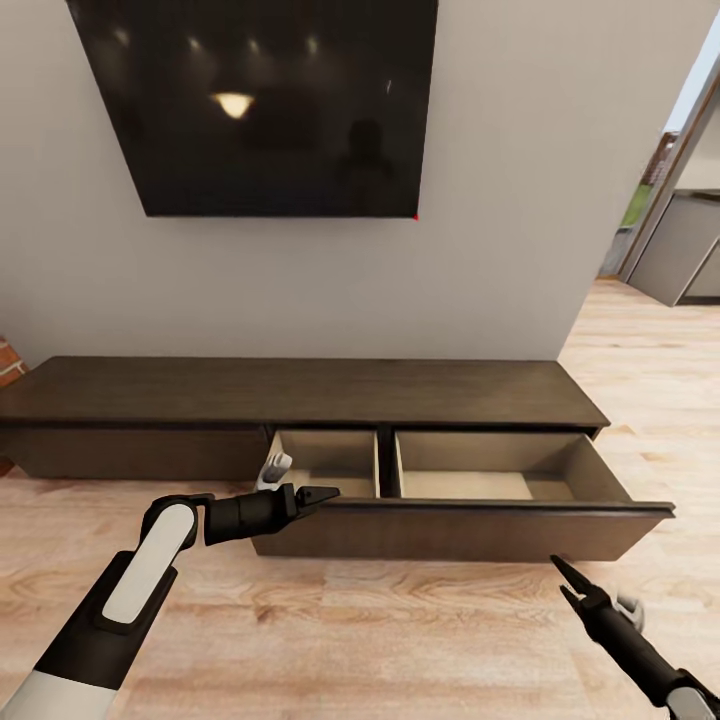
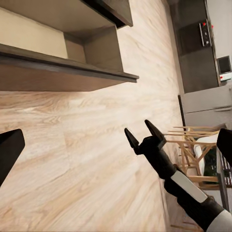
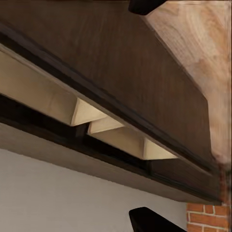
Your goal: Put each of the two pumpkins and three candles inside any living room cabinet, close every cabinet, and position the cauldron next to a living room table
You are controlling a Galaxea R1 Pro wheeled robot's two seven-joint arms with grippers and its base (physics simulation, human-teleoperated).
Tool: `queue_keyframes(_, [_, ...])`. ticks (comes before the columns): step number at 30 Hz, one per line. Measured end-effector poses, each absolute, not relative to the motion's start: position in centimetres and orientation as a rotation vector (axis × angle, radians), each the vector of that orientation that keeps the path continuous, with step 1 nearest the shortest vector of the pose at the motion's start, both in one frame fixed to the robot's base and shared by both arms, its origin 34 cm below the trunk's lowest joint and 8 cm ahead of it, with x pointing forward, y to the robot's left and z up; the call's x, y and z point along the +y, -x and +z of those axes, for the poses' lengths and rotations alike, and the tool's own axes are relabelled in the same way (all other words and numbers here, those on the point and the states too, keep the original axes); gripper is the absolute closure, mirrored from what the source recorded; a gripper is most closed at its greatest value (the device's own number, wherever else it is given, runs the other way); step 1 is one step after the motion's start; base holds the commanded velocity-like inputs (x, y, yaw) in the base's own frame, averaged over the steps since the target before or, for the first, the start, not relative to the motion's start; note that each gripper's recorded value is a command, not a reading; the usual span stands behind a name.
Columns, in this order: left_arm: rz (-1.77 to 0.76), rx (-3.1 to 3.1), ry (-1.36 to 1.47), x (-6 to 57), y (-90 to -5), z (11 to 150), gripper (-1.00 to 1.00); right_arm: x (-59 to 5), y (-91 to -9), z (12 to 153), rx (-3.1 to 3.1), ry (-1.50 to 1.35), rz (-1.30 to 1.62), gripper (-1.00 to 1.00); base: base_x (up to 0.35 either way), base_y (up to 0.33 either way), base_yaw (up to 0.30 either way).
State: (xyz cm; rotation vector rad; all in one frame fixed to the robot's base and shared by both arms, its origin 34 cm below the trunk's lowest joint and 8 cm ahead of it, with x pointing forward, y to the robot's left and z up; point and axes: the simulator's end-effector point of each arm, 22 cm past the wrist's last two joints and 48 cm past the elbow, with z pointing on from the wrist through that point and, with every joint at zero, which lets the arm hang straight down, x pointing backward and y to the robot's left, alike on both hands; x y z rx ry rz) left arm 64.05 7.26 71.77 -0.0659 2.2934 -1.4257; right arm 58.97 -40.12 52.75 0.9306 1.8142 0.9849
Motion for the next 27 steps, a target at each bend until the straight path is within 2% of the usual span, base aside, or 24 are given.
queue_keyframes(10, [-1.417,2.296,0.065,7.4,-64.4,73.7,-1.00,-41.1,-60.9,54.3,2.042,-0.772,0.700,-1.00,0.000,0.000,0.000])
queue_keyframes(18, [-1.409,2.301,0.066,7.5,-64.7,75.1,-1.00,-43.8,-61.0,54.6,2.163,-0.823,0.372,-1.00,0.000,0.000,0.000])
queue_keyframes(27, [-1.401,2.305,0.066,7.5,-64.9,76.8,-1.00,-42.4,-60.9,55.8,2.360,-0.743,0.129,-1.00,0.000,0.000,0.000])
